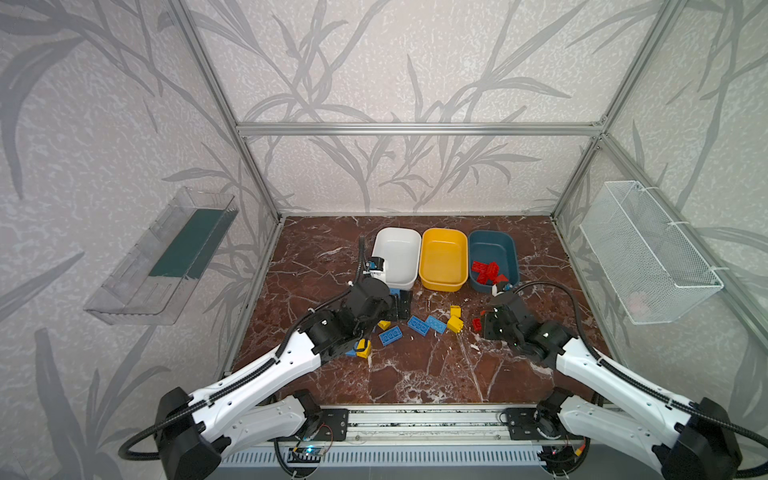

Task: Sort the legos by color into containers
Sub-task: 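Carry the red brick with the right gripper and drop it into the teal bin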

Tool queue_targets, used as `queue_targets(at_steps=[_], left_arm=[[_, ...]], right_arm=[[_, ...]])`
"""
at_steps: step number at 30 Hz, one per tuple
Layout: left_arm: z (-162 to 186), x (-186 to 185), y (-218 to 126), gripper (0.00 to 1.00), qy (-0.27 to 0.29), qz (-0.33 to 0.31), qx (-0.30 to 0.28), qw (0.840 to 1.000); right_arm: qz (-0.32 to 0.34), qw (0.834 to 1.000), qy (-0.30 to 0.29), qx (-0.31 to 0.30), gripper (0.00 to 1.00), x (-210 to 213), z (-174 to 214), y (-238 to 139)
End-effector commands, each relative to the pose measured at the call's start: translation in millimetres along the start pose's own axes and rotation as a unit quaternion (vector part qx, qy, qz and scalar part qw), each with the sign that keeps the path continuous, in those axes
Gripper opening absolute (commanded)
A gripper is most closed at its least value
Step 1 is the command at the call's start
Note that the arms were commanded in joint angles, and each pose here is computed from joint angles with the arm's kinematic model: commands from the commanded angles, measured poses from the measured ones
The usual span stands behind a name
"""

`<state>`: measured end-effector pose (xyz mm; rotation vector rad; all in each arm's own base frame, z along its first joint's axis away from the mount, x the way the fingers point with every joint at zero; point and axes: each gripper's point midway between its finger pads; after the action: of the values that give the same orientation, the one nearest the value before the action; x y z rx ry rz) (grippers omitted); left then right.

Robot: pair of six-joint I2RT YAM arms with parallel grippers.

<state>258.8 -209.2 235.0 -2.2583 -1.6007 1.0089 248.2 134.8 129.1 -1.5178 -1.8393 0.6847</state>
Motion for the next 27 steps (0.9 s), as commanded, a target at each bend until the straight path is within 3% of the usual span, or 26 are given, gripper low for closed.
queue_targets(at_steps=[1, 8, 15, 27], left_arm=[[6, 27, -17, 0.94, -0.003, -0.054, 0.008, 0.998], [18, 55, -37, 0.93, 0.026, -0.1, 0.03, 0.994], [40, 71, -32, 0.92, 0.008, -0.125, 0.058, 0.99], [81, 93, -19, 0.92, -0.016, -0.154, 0.102, 0.983]], right_arm=[[-0.009, 0.999, -0.021, -0.032, 0.14, 7, -32, -19], [-0.01, 0.998, 0.012, -0.056, 0.13, 1, -91, -16], [0.022, 0.995, 0.055, -0.08, 0.13, -25, -142, 15], [0.064, 0.992, 0.096, -0.043, 0.16, -70, -168, 87]])
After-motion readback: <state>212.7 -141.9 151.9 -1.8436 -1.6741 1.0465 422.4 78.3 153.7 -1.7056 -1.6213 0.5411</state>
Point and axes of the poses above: each gripper's point midway between its finger pads, its own y axis out along the fingers, its own x axis along the line the jaws close on, z = x × y, and after that the axes turned 6 degrees about -y, right-handed
